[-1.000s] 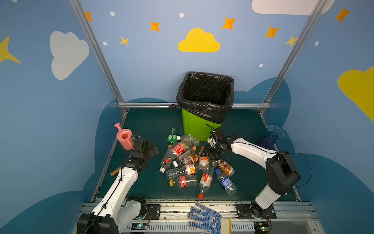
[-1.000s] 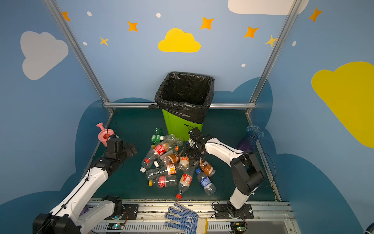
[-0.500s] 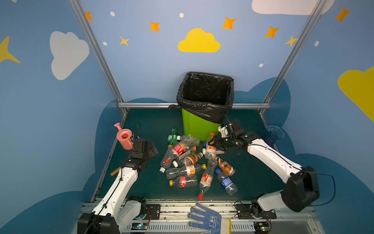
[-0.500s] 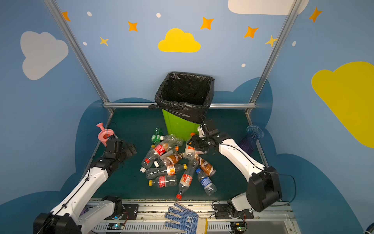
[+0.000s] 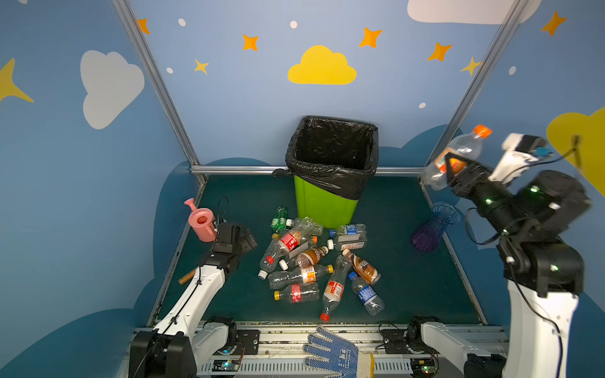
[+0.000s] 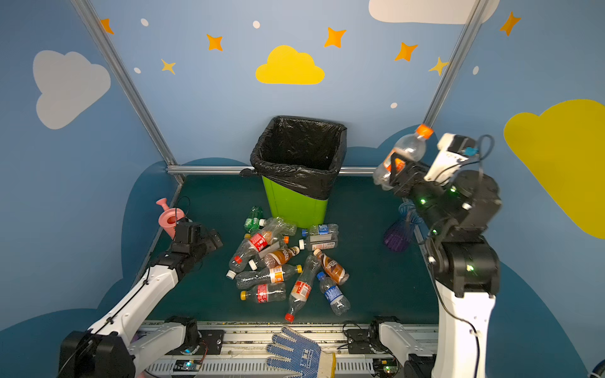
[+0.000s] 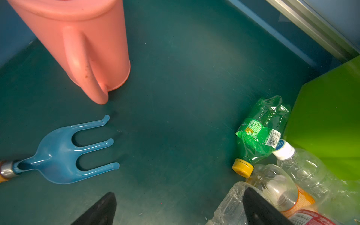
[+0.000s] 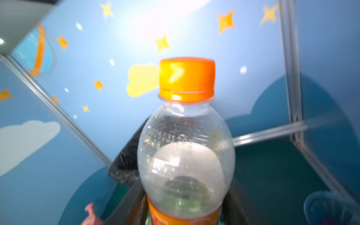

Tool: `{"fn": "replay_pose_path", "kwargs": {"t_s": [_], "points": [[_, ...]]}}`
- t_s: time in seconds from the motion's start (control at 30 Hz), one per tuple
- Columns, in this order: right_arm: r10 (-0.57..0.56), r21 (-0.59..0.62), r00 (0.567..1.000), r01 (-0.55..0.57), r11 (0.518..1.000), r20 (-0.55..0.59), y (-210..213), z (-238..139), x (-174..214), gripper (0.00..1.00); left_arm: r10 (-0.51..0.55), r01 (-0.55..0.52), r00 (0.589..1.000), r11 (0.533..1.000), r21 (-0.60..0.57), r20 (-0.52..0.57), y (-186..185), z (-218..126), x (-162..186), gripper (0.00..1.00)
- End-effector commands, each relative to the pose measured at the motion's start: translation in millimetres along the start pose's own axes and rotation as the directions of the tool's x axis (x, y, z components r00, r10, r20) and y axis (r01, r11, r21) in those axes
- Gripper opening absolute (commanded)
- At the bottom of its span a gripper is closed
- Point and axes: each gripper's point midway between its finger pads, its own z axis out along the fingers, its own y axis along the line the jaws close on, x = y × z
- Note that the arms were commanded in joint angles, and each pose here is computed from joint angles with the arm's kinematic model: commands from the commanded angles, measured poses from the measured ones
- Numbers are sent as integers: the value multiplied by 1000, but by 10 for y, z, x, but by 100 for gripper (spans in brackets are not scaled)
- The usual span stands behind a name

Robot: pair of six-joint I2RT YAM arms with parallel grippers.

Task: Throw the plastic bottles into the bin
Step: 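Swing the held bottle over the bin with the right gripper and open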

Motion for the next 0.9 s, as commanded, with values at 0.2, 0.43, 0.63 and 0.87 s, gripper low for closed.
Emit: {"fn": "replay_pose_path", "kwargs": {"t_s": [0.2, 0.43, 0.63, 0.87], "points": [[104, -295, 981, -150, 944, -164, 478, 1189, 316, 53, -13, 15, 999, 999, 46, -43, -124, 9, 5, 100], [-42, -374, 903, -135, 918, -429, 967, 1992, 1117, 79, -14, 17, 999, 998, 68, -48, -181, -38, -28, 100], [-7, -363, 993, -38, 931, -121, 923, 1528, 185, 94, 32, -28, 999, 990, 141, -24, -288, -161, -73, 100], [29, -264, 997, -48, 963, -76, 462, 1079, 195, 96, 121, -116, 993, 953, 281, -2, -498, -345, -36, 100]]}}
